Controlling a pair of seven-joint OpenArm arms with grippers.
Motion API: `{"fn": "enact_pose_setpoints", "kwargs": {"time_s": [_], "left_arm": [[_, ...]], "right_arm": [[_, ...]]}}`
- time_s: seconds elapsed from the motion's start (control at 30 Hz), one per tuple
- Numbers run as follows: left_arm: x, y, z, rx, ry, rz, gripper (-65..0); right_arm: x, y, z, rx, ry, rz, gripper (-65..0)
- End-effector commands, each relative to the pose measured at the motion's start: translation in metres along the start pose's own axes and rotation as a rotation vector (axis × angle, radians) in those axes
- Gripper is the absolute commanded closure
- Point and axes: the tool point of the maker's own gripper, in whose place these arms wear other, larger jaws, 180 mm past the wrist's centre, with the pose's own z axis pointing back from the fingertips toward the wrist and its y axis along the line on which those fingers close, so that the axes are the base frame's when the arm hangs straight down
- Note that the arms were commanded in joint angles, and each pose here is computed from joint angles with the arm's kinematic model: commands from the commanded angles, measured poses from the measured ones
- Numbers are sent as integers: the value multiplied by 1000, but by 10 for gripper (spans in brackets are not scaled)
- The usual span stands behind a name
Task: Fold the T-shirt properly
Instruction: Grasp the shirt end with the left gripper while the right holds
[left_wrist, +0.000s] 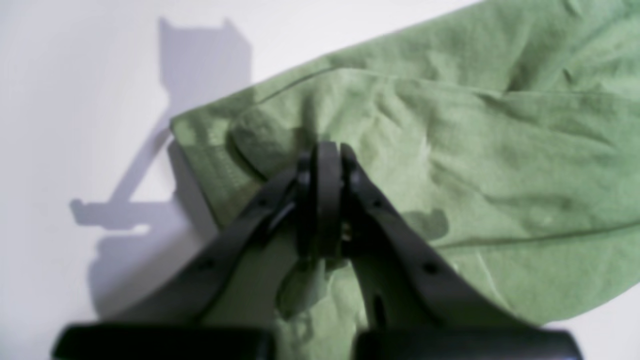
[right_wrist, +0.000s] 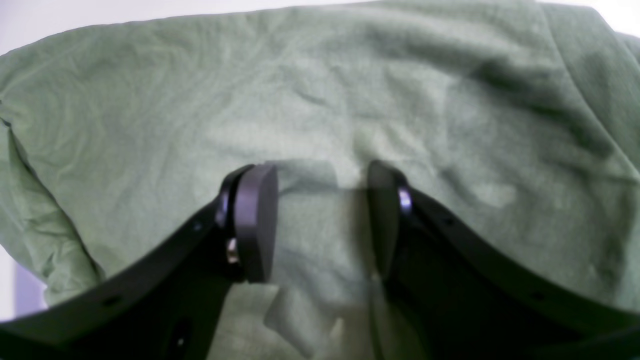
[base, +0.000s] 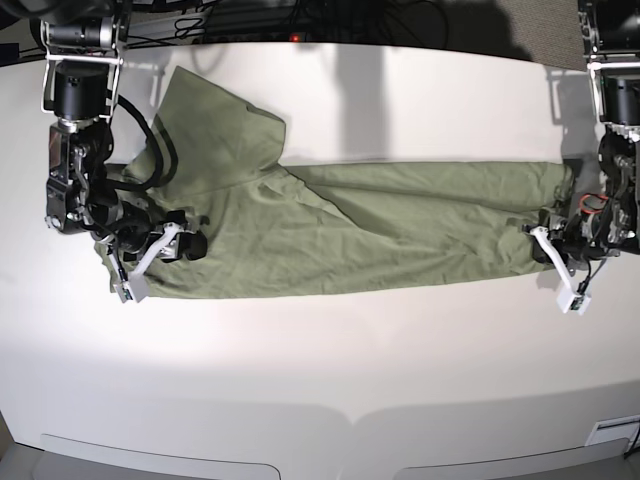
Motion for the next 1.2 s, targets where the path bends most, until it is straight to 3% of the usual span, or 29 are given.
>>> {"fn": "enact_pose_setpoints", "kwargs": {"time_s": [0.0,0.47,0.77,0.97,1.17], "left_arm": [[18,8,8,13,-42,-10,0],[33,5,32,42,-20,-96,0],[-10,-10,35,-4,66,-173,0],[-33,15,64,68,92,-267,0],[-33,17,83,13,75,-261,0]], "right_arm": [[-27,-20,5,-85,133,5,-301],[-27,-20,5,-86,131,6,-301],[-27,-20,5,-85,130,5,-301],[-27,-20,5,-85,130,5,-301],[-27,-20,5,-86,130,5,-301]]}}
